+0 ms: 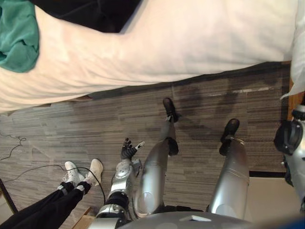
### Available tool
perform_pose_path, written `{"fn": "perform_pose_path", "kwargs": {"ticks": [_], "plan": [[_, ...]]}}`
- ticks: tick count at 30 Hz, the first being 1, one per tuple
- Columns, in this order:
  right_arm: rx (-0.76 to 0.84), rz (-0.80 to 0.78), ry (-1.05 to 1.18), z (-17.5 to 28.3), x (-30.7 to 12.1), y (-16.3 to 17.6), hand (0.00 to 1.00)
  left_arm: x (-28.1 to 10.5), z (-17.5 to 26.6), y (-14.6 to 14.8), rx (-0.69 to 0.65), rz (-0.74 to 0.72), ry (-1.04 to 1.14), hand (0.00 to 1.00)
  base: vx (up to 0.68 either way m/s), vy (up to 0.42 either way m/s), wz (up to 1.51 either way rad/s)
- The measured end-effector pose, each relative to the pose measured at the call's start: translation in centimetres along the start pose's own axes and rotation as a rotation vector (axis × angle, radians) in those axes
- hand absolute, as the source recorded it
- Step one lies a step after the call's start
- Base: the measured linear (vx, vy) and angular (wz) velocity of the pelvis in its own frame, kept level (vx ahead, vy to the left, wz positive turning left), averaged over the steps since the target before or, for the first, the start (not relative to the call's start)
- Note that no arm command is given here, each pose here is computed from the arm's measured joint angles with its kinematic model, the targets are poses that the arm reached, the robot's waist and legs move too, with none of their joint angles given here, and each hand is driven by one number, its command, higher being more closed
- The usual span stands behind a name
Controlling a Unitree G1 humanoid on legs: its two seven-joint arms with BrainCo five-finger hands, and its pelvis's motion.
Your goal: Tidy the bed and pick cloth on bed and put in laundry
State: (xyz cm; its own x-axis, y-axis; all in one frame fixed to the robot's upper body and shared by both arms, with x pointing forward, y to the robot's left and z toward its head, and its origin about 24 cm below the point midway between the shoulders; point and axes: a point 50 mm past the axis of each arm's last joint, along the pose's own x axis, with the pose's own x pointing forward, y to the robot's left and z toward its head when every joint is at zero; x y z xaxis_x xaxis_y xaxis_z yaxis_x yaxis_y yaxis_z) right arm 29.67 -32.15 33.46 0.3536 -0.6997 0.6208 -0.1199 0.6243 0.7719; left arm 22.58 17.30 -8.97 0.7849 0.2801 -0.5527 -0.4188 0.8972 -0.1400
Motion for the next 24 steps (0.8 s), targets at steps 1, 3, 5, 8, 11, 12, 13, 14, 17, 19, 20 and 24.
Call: {"fn": "perform_pose_path", "kwargs": {"ticks": [1, 3, 5, 8, 11, 12, 13, 14, 17, 19, 20, 24], "plan": [[-0.01, -0.037, 0.031, -0.8, -1.2, -1.8, 1.0, 0.0, 0.0, 0.2, -0.016, 0.011, 0.0, 0.0, -0.03, -0.03, 0.07], [-0.031, -0.134, 0.107, -2.3, -3.6, -5.1, 1.0, 0.0, -0.1, 0.1, -0.018, 0.01, 0.006, 0.0, -0.03, -0.045, 0.04], [-0.114, -0.366, 0.303, -5.1, -9.1, -11.8, 1.0, 0.0, -0.3, 0.0, -0.016, 0.009, 0.023, 0.0, -0.02, -0.057, -0.03], [-0.212, -0.631, 0.545, -6.4, -17.3, -18.2, 1.0, -0.1, -0.6, -0.3, -0.023, 0.0, 0.035, 0.0, 0.01, -0.05, -0.04], [-0.346, -0.871, 0.808, -5.2, -27.6, -22.8, 1.0, -0.2, -0.9, -0.4, -0.019, -0.002, 0.061, 0.0, 0.08, -0.058, -0.03], [-0.419, -0.91, 0.882, -4.0, -30.1, -23.9, 1.0, -0.2, -1.0, -0.4, -0.017, -0.005, 0.066, 0.0, 0.08, -0.043, -0.05], [-0.485, -0.934, 0.927, -2.6, -31.9, -24.8, 1.0, -0.2, -1.1, -0.4, -0.009, -0.011, 0.072, 0.0, 0.1, -0.052, -0.11], [-0.513, -0.941, 0.946, -1.9, -32.6, -25.2, 1.0, -0.3, -1.2, -0.2, -0.006, -0.014, 0.075, 0.0, 0.11, -0.055, -0.2], [-0.66, -0.921, 1.076, 0.0, -35.5, -26.2, 0.0, -0.5, -2.0, 1.1, 0.018, 0.0, 0.104, 0.0, 0.09, -0.048, -0.15], [-0.817, -0.903, 1.216, 2.1, -38.3, -27.0, 0.0, -0.9, -3.4, 2.3, 0.073, 0.023, 0.163, 0.0, 0.14, -0.047, -0.01], [-0.911, -0.906, 1.305, 3.6, -40.1, -27.6, 0.0, -1.2, -4.3, 3.1, 0.1, 0.04, 0.206, 0.0, 0.17, -0.05, 0.09], [-1.172, -0.802, 1.617, 6.6, -44.4, -28.2, 0.0, -1.9, -5.8, 5.3, 0.241, 0.061, 0.269, 0.0, 0.18, -0.064, 0.2]]}}
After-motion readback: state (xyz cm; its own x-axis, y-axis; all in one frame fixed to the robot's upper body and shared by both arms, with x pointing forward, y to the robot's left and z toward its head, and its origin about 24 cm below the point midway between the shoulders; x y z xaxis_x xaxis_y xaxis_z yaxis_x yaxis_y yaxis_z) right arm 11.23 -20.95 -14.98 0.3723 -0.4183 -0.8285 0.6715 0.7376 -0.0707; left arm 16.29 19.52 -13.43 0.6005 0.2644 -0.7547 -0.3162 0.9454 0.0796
